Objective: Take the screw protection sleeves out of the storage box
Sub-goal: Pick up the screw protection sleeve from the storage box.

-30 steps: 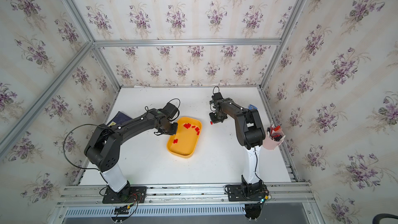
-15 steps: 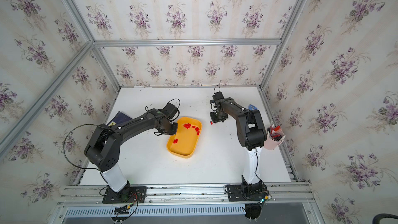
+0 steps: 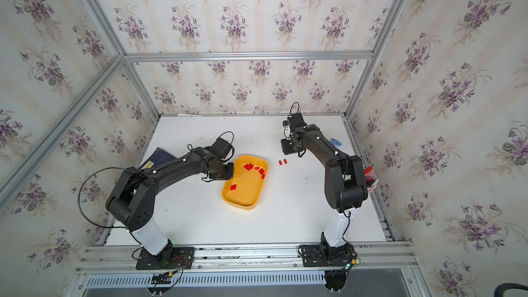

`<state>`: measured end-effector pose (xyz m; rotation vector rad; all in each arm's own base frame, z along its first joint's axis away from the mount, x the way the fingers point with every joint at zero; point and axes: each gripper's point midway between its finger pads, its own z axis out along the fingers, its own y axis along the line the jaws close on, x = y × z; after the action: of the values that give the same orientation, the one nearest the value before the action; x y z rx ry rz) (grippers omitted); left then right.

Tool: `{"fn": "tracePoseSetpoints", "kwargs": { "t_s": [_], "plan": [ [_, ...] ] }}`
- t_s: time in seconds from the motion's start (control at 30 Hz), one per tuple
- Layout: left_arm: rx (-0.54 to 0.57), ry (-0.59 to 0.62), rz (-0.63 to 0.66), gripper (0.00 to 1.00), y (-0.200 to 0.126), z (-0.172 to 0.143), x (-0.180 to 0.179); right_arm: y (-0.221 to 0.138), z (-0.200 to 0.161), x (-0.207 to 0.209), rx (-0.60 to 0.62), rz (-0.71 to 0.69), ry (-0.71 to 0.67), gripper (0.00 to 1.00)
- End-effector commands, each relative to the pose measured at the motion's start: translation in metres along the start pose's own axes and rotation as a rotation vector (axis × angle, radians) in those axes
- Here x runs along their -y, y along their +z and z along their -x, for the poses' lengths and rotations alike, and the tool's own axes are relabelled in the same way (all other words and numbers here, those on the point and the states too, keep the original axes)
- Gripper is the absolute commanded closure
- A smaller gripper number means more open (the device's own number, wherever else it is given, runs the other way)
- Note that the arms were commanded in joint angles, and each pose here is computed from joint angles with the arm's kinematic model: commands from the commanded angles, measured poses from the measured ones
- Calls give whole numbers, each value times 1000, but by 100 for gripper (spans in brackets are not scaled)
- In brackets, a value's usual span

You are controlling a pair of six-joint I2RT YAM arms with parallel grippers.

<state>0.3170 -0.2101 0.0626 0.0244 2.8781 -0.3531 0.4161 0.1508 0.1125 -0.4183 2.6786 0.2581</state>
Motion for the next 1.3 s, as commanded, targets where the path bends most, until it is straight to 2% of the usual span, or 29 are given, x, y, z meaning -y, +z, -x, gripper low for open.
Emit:
{"fn": "tracePoseSetpoints", "kwargs": {
  "t_s": [0.0, 0.13, 0.3, 0.5, 0.77, 1.27],
  "plan": [
    [13, -61, -52, 78, -1, 2, 8, -11, 0, -26, 21, 82, 21, 56],
    [4, -116, -76, 77, 1, -6, 8, -23, -6, -70, 28, 156, 2, 57],
    [1, -162, -95, 76, 0, -16, 5, -27, -16, -141, 14, 206, -114, 57],
    [32, -191, -108, 72, -7, -20, 3, -13, -27, -168, -71, 195, -182, 58],
    [22, -177, -121, 71, -2, -27, 5, 8, -47, -169, -199, 118, -228, 58],
    [17, -156, -103, 71, 5, -29, 2, 44, -65, -139, -317, -70, -298, 59]
  ]
}}
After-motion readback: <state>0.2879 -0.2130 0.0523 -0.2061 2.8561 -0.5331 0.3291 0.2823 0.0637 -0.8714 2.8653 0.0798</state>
